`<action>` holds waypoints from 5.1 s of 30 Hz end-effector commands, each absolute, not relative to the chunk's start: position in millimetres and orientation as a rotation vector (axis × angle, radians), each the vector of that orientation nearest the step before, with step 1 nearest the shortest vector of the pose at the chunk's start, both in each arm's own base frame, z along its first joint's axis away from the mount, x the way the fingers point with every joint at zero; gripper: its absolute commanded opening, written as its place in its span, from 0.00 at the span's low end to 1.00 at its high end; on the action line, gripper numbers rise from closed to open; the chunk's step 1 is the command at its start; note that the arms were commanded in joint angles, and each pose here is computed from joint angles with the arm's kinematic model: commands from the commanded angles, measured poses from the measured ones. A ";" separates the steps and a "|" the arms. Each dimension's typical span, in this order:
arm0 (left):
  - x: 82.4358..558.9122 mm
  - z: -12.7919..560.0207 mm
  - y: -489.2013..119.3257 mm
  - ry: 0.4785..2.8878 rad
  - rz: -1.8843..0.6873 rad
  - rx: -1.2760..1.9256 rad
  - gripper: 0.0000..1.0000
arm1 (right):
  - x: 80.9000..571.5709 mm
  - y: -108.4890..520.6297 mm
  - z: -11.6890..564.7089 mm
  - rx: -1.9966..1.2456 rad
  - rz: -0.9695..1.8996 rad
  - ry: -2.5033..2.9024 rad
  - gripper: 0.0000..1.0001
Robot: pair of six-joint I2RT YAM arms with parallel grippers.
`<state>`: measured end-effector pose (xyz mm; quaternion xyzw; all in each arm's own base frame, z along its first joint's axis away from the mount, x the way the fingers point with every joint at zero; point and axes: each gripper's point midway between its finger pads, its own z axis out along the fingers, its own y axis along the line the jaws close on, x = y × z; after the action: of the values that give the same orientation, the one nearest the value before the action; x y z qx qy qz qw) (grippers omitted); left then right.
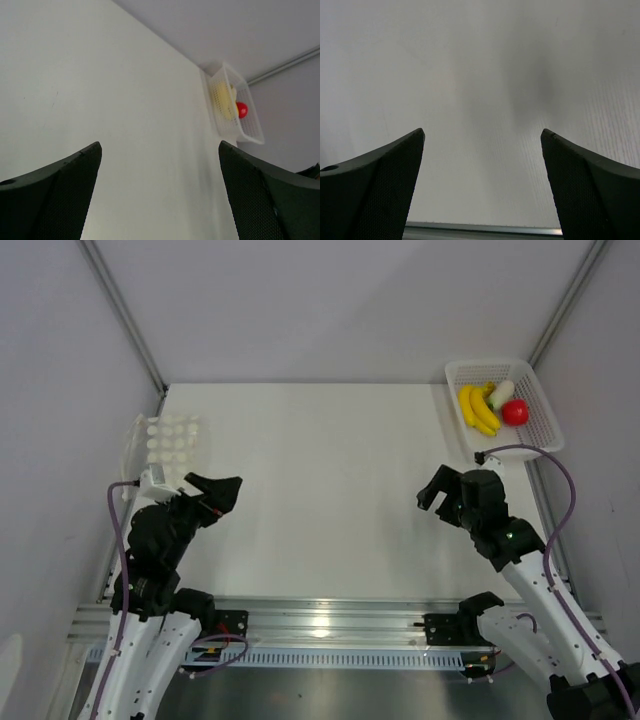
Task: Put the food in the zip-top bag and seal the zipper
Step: Move the zipper food storage bag to the center of the board, then pick up the zipper food storage bag at the center of the board.
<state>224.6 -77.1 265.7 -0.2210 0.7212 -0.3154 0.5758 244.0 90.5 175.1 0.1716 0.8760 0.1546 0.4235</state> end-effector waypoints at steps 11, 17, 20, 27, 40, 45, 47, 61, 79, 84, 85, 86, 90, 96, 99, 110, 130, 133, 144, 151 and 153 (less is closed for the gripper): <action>247.4 256.0 -49.6 1.878 -0.418 -0.507 1.00 | 303.2 84.2 210.3 0.420 0.485 2.070 0.99; 297.3 243.0 -8.8 2.043 -0.098 -0.601 0.99 | 322.0 133.9 196.7 0.296 0.684 2.149 0.99; 323.5 220.7 13.8 2.096 -0.011 -0.678 0.99 | 323.4 153.1 192.9 0.196 0.671 2.172 0.99; 392.1 179.2 53.9 2.207 0.164 -0.747 0.98 | 310.1 177.1 192.8 0.071 0.766 2.188 0.99; 448.7 99.6 82.0 2.360 0.167 -0.739 0.94 | 287.3 163.1 217.8 0.027 0.739 2.086 0.99; 452.0 75.5 80.9 2.466 0.155 -0.719 0.72 | 282.8 157.8 216.5 0.031 0.712 2.095 0.99; 448.3 65.7 76.6 2.504 0.131 -0.731 0.64 | 281.0 156.1 215.9 0.036 0.706 2.098 0.99; 435.9 71.5 18.6 2.669 -0.046 -0.644 0.00 | 264.3 154.2 226.1 0.071 0.743 2.087 0.99; 290.3 106.1 -266.2 2.690 -0.581 0.101 0.01 | 237.2 145.3 191.8 0.149 0.711 2.227 0.99; 284.6 108.7 -301.9 2.661 -0.744 0.197 0.43 | 238.8 146.3 190.0 0.164 0.717 2.226 0.99; 285.3 112.1 -304.8 2.644 -0.768 0.204 0.55 | 239.0 147.0 189.6 0.163 0.719 2.228 0.99; 288.7 124.1 -308.7 2.607 -0.796 0.213 0.68 | 239.1 147.0 189.2 0.162 0.718 2.231 0.99; 298.9 153.3 -296.8 2.497 -0.753 0.232 0.94 | 239.4 146.9 187.6 0.158 0.711 2.242 0.99; 335.0 173.5 -219.5 2.417 -0.663 -0.033 0.98 | 239.7 148.8 180.9 0.148 0.717 2.259 0.99; 349.7 168.2 -176.4 2.403 -0.641 -0.176 0.95 | 240.5 150.0 178.9 0.138 0.716 2.264 0.99; 376.6 134.7 -134.7 2.453 -0.643 -0.321 0.85 | 249.9 157.9 182.4 0.084 0.729 2.279 0.99; 374.7 81.7 -104.6 2.554 -0.573 -0.449 0.86 | 248.7 159.4 175.2 0.070 0.753 2.302 1.00; 376.7 78.4 -108.3 2.563 -0.599 -0.441 0.86 | 246.9 158.6 177.2 0.074 0.754 2.297 0.99; 366.4 72.8 -129.4 2.565 -0.785 -0.400 0.59 | 244.2 158.3 182.6 0.084 0.766 2.279 0.99; 353.3 77.2 -149.1 2.521 -0.961 -0.393 0.16 | 247.2 164.3 170.2 0.086 0.753 2.318 1.00; 351.3 81.9 -157.0 2.502 -1.012 -0.368 0.04 | 247.3 171.0 168.7 0.075 0.769 2.320 0.99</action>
<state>346.9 -139.6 54.7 -0.1572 0.9211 -0.3066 0.1815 239.8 162.0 159.8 0.0297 0.9007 0.2849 0.3267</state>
